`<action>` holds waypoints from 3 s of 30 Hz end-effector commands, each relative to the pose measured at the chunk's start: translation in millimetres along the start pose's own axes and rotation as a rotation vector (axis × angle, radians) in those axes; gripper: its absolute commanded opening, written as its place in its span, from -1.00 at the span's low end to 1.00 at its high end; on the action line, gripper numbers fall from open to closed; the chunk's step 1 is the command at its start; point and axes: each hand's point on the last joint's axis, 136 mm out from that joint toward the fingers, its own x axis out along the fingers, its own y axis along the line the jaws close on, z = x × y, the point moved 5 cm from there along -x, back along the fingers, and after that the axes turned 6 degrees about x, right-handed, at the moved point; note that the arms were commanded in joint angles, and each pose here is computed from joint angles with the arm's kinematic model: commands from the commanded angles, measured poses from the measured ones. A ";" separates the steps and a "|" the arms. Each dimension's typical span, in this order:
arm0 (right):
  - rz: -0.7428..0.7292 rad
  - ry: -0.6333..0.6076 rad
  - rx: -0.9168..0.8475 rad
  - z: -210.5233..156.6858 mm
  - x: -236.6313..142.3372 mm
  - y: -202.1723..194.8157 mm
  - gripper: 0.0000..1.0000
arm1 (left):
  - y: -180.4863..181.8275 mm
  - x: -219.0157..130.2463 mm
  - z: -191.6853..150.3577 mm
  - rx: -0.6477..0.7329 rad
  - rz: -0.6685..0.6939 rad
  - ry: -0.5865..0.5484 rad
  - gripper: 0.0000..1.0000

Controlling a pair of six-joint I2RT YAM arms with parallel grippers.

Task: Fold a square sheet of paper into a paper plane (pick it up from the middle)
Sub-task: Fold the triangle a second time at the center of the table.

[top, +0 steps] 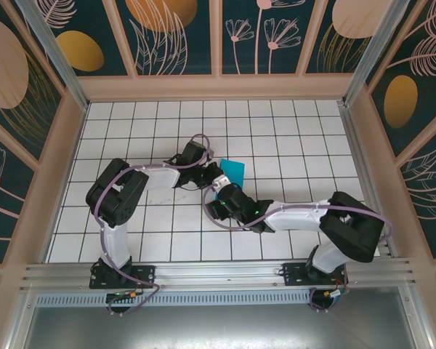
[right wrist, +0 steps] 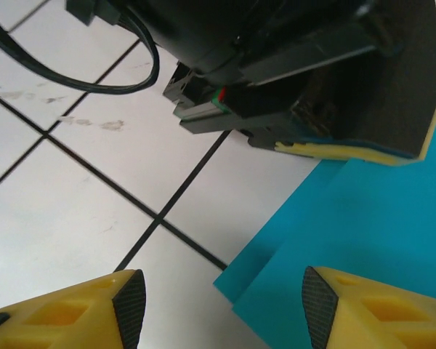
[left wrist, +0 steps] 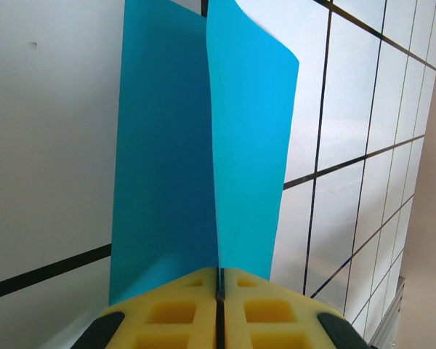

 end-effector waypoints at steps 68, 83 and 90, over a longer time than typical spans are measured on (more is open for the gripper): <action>0.426 0.001 0.606 3.0 -25.7 -79.3 -1.00 | 4.1 -2.1 -62.3 0.035 0.124 0.032 -0.78; 0.282 0.094 0.616 -4.5 -1.4 -104.1 -1.00 | 34.9 -7.3 -67.7 0.080 0.318 0.040 -0.82; 0.236 0.130 0.594 -1.8 10.0 -116.2 -1.00 | 40.0 -12.2 -67.1 0.119 0.381 0.047 -0.82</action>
